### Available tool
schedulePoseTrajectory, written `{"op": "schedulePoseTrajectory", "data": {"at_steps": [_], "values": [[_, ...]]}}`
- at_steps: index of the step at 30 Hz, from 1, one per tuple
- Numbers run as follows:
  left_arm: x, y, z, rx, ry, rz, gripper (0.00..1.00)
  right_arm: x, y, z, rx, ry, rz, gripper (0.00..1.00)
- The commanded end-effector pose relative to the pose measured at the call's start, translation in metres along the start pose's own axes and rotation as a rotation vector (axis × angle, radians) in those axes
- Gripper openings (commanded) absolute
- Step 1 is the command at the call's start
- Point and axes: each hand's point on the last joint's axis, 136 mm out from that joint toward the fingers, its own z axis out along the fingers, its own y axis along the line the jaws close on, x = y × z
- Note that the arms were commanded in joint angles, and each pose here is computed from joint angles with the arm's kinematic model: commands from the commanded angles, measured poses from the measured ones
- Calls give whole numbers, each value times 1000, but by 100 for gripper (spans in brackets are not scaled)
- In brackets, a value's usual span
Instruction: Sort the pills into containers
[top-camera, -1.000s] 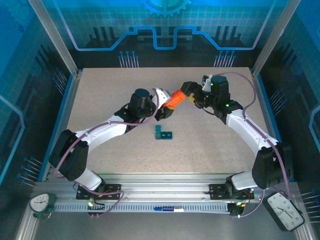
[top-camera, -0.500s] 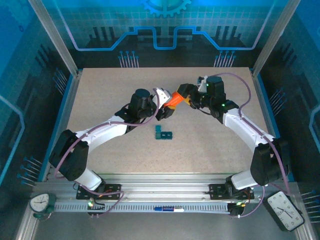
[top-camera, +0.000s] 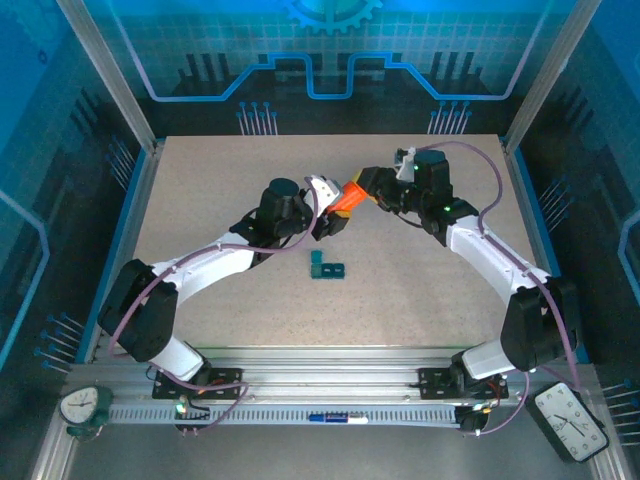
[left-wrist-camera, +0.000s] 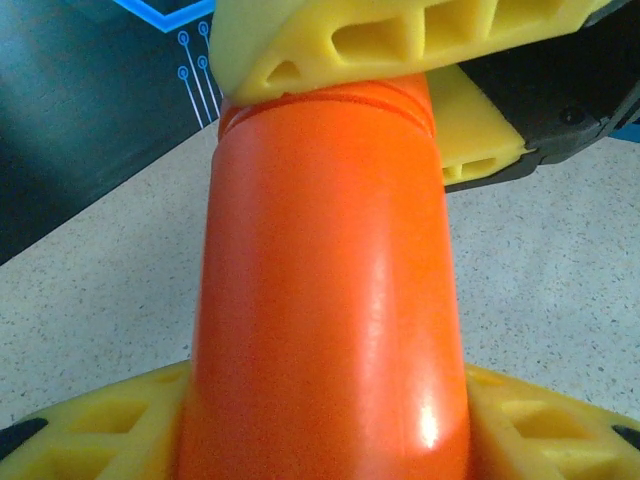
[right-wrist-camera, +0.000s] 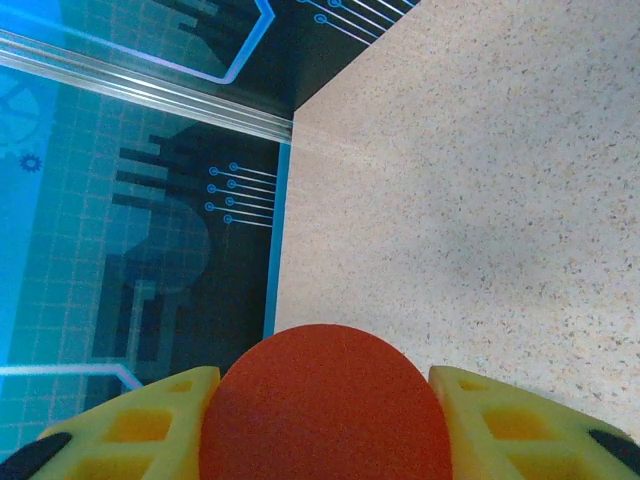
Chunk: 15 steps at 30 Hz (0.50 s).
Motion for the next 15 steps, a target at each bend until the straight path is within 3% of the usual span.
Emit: {"op": "schedulePoseTrajectory", "data": {"at_steps": [1, 7, 15], "values": [[-8, -5, -3, 14, -33, 22, 0, 3, 46, -3, -114, 31, -132, 33], [-6, -3, 0, 4, -29, 15, 0, 18, 68, -2, -126, 81, -264, 31], [-10, -3, -2, 2, -57, 3, 0, 22, 68, -2, -138, 92, -358, 30]]}}
